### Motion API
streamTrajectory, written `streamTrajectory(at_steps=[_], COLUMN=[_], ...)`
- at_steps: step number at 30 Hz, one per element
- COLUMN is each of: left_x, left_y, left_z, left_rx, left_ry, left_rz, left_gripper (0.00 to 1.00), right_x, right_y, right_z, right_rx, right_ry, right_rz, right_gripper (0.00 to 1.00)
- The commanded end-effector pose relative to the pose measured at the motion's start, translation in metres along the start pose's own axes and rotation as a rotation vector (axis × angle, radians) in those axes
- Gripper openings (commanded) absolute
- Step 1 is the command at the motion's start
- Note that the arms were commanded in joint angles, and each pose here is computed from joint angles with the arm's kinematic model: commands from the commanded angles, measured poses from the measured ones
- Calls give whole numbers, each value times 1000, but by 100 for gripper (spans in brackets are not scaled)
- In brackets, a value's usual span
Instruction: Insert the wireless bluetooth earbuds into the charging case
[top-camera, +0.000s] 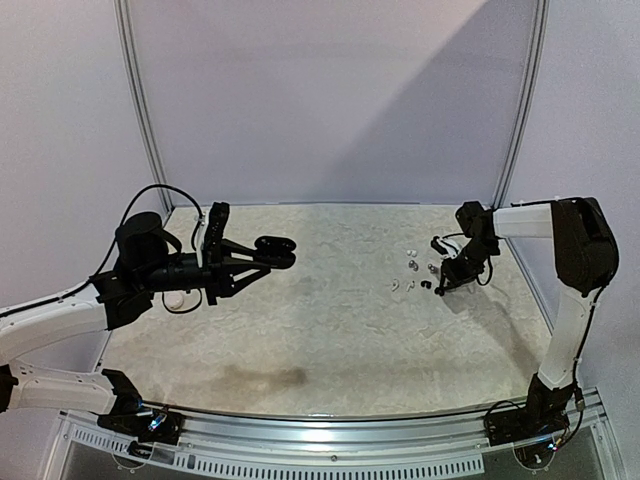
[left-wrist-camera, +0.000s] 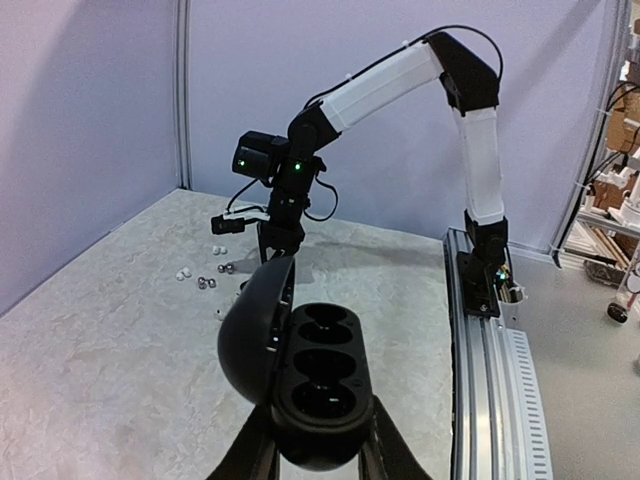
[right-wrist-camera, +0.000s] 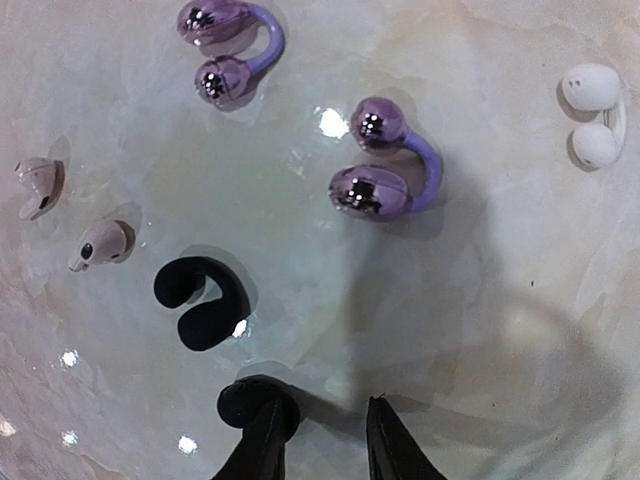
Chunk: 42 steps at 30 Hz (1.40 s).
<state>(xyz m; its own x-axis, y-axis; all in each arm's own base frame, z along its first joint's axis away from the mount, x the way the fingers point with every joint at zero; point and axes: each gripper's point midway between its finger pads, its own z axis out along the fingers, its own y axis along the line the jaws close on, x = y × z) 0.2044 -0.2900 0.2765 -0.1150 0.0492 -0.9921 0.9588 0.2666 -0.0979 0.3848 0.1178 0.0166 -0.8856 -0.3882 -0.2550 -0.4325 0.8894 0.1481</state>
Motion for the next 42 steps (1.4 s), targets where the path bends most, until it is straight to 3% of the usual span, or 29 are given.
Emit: streamTrajectory(at_steps=[1,9,14,42], left_x=[0,2,2,4], left_y=[-5,-6,-6,-5], left_z=[0,0,0,1], left_rx=[19,23,23,25], left_ry=[-7,-2,0,10], left_rz=[28,41,44,73], left_gripper=[0,0,0,0], right_x=[18,18,18,34], right_y=[20,36,46,81], right_z=[15,13,12,10], right_rx=[-83,-122,-149,-231], right_ry=[50,45,42,66], right_rz=[-14,-31,-37,-47], right_gripper=[25,18,23,21])
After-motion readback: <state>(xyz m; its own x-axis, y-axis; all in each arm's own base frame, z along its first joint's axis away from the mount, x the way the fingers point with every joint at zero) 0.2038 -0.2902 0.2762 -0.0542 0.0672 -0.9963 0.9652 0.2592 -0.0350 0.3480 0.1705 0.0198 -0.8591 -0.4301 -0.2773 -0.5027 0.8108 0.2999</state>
